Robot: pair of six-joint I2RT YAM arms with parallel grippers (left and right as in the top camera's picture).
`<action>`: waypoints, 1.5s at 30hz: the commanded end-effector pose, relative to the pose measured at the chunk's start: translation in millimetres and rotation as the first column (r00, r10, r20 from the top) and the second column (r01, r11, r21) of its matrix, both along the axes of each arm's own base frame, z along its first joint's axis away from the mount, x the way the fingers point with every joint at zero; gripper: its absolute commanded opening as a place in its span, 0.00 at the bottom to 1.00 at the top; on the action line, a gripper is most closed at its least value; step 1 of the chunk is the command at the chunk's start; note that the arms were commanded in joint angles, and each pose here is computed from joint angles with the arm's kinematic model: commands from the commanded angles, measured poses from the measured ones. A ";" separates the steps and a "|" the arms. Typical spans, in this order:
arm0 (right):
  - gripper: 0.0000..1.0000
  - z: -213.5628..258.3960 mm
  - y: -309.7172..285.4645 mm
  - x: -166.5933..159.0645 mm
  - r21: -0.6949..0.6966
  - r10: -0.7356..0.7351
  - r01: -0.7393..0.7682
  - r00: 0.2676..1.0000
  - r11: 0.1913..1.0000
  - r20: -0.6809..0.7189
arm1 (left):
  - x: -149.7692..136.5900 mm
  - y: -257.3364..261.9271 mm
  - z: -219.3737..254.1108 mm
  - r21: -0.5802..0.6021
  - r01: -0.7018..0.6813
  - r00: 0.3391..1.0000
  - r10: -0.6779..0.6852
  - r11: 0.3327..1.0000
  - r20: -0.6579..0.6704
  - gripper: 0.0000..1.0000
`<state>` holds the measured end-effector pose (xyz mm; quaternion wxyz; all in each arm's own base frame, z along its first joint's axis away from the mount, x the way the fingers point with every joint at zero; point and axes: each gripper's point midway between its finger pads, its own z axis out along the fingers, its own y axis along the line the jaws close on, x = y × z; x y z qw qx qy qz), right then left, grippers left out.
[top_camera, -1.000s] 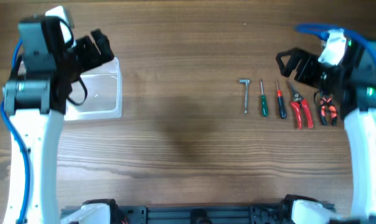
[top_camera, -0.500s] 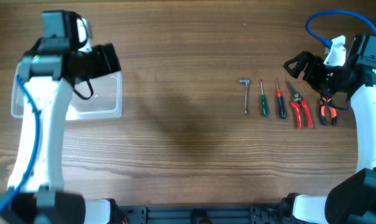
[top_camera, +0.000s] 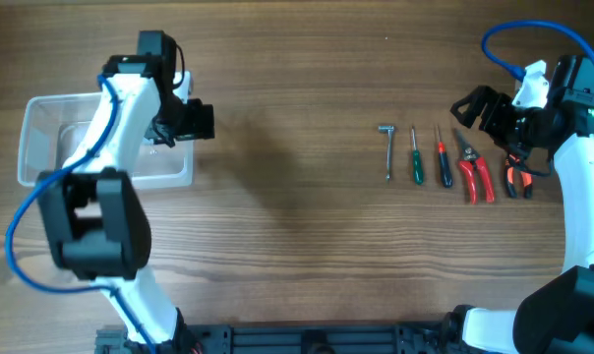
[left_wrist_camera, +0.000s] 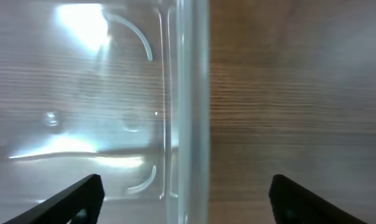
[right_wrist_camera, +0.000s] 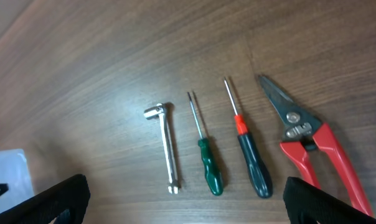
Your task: Pack container
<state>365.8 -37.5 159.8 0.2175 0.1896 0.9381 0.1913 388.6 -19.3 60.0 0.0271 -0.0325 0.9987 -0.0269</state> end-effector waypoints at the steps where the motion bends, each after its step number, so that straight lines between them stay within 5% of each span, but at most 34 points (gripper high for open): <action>1: 1.00 0.8 -8.9 2.4 -0.051 -0.007 0.007 1.000 0.999 -0.003 | 0.6 0.8 -26.0 0.012 0.029 0.998 -0.028 1.000 -0.055 0.79; 6: 1.00 0.4 -9.0 1.8 -0.051 -0.009 0.008 1.000 0.999 -0.007 | 7.3 0.6 -42.9 0.012 0.029 0.998 -0.028 1.000 -0.057 0.72; 12: 1.00 -0.6 -8.4 -0.3 -0.048 -0.008 0.007 1.000 0.999 -0.017 | 10.7 0.1 -45.8 0.012 0.029 0.998 -0.028 1.000 -0.047 0.41; 17: 1.00 -0.7 -8.3 -0.7 -0.048 -0.008 0.007 1.000 0.999 -0.018 | 9.3 0.1 -45.8 0.011 0.024 0.998 -0.023 1.000 -0.053 0.39; 21: 1.00 -0.8 -8.2 -0.8 -0.047 -0.008 0.007 1.000 0.999 -0.019 | 4.7 -1.5 -45.7 0.004 0.023 0.997 -0.023 1.000 -0.072 0.49; 25: 1.00 -0.8 -8.2 -0.7 -0.047 -0.009 0.008 1.000 0.999 -0.019 | -0.8 -1.3 -45.6 0.005 0.023 0.995 -0.023 1.000 -0.095 0.49; 29: 1.00 -0.8 -8.2 -0.7 -0.047 -0.008 0.007 1.000 0.999 -0.019 | -5.6 -1.1 -45.3 0.005 0.023 0.993 -0.022 1.000 -0.114 0.35; 37: 1.00 -0.8 -8.3 -0.7 -0.048 -0.009 0.008 1.000 0.999 -0.018 | -10.1 -1.0 -44.9 0.005 0.023 0.991 -0.022 1.000 -0.132 0.32; 42: 1.00 -0.8 -8.3 -0.7 -0.048 -0.009 0.008 1.000 0.999 -0.018 | -11.6 -1.0 -44.8 0.005 0.023 0.990 -0.022 1.000 -0.138 0.04; 45: 1.00 -0.8 -8.3 -0.7 -0.048 -0.009 0.008 1.000 0.999 -0.018 | -15.5 -1.7 -43.7 0.005 0.025 0.988 -0.024 1.000 -0.153 0.04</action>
